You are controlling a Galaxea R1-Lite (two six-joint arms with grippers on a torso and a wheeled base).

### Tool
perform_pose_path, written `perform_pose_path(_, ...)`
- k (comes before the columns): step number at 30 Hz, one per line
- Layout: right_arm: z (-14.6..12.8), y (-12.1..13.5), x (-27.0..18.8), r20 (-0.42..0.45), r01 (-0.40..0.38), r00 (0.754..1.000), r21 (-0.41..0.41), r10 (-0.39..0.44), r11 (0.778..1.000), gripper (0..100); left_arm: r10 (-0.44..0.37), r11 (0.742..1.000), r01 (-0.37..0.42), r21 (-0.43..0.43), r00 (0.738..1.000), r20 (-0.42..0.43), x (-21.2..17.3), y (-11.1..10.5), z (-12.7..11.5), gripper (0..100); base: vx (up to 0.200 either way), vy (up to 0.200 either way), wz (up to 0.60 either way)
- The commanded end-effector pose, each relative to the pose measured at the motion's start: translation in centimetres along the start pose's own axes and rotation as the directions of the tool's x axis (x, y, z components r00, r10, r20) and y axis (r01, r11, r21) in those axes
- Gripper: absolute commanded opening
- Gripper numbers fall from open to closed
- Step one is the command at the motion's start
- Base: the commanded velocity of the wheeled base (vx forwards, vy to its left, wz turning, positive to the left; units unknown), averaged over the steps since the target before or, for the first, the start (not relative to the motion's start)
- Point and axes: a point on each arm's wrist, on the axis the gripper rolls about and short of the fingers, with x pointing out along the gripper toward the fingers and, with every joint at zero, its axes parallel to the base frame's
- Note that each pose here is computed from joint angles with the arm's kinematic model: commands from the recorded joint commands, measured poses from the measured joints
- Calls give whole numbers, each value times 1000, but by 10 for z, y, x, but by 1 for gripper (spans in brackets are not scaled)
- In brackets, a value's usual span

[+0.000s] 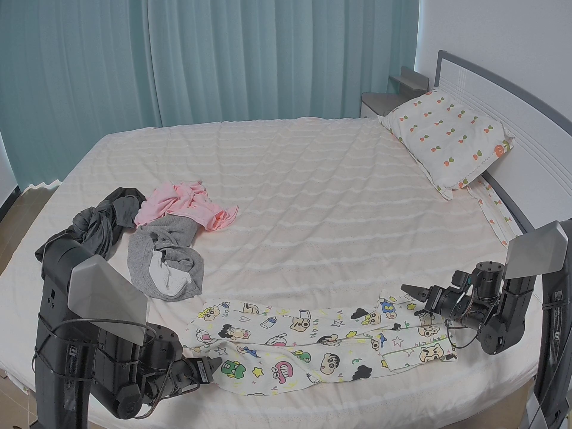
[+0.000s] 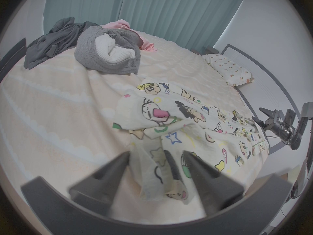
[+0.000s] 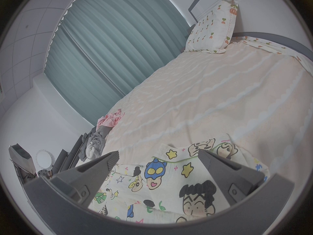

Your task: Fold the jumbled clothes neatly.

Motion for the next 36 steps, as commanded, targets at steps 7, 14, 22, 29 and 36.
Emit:
perform_pose_path(7,-2,-1,1,-1,0,1000,-2,0,1000,100,41,999,-41,-4,999,-30,-16,8,-6,0,0,0,0)
perform_pose_path(14,-4,-6,2,-8,12,1000,5,-12,1000,100,59,996,-56,74,998,-39,-25,13,-5,0,0,0,0)
perform_pose_path(22,-9,-12,4,-20,24,1000,9,-24,1000,100,66,993,-58,103,995,-75,-25,16,-11,0,0,0,0)
perform_pose_path(29,-9,-12,4,-21,25,999,8,-25,1000,100,74,993,-65,98,994,-85,-24,18,-12,100,0,0,0)
perform_pose_path(36,-2,-7,0,-3,13,1000,0,-13,1000,100,-60,998,58,-38,998,-35,-37,24,13,100,0,0,0)
